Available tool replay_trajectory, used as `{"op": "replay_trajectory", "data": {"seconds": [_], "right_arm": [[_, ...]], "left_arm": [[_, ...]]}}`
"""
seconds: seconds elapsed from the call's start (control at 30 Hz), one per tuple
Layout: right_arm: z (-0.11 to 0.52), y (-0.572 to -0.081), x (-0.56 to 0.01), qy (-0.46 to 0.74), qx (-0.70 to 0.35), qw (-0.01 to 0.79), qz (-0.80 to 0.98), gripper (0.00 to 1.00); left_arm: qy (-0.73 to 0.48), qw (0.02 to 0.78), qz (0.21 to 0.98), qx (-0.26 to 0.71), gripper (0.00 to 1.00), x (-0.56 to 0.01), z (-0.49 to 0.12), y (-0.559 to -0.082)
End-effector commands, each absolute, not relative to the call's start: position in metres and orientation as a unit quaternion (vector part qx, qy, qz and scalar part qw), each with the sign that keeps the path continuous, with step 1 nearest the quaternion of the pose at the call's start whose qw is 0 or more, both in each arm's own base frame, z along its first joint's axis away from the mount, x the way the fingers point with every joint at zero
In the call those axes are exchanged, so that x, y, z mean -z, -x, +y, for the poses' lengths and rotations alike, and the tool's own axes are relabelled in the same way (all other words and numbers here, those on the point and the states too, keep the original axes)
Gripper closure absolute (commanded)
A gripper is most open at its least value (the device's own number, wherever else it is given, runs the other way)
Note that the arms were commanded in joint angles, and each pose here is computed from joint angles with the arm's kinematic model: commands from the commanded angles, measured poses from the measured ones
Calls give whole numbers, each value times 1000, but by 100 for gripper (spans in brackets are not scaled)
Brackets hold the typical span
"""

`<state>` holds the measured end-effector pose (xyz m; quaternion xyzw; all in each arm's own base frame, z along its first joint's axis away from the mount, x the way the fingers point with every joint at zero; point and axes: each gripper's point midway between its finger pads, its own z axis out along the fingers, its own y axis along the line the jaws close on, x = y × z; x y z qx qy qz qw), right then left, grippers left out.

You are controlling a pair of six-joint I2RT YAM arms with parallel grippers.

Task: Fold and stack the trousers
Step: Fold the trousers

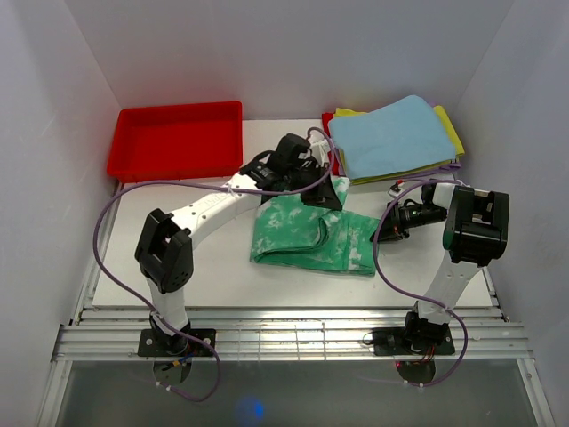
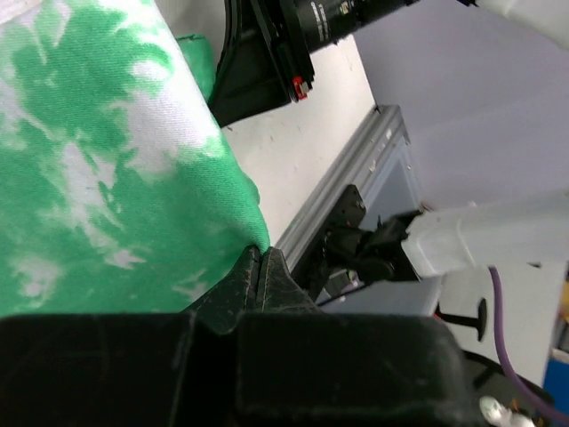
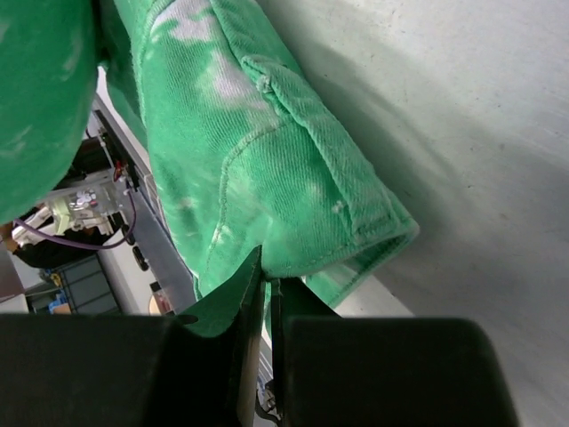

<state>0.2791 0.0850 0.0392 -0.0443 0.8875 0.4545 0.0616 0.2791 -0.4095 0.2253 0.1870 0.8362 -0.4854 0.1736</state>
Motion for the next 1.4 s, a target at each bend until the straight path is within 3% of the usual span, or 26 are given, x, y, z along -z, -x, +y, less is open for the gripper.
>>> {"op": "replay_trajectory", "data": {"seconds": [0.0, 0.4, 0.8, 1.1, 1.2, 1.27, 1.37], "right_arm": [[94, -283, -49, 42, -483, 74, 871, 92], [97, -280, -45, 33, -494, 68, 866, 92], [98, -274, -43, 32, -489, 69, 869, 92], [97, -277, -45, 33, -484, 75, 871, 92], [91, -280, -48, 37, -473, 78, 877, 92], [77, -284, -51, 42, -448, 80, 889, 88], [46, -294, -61, 60, -395, 100, 911, 84]], "left_arm": [[-153, 239, 851, 442, 100, -243, -437, -286], [-151, 204, 880, 402, 100, -191, -487, -252], [-152, 190, 881, 407, 100, -171, -529, -248], [-153, 170, 895, 382, 100, -122, -537, -246], [-157, 174, 891, 388, 78, -122, -537, -251], [-157, 183, 888, 392, 58, -129, -530, -262], [-159, 200, 878, 404, 46, -151, -508, -278]]}}
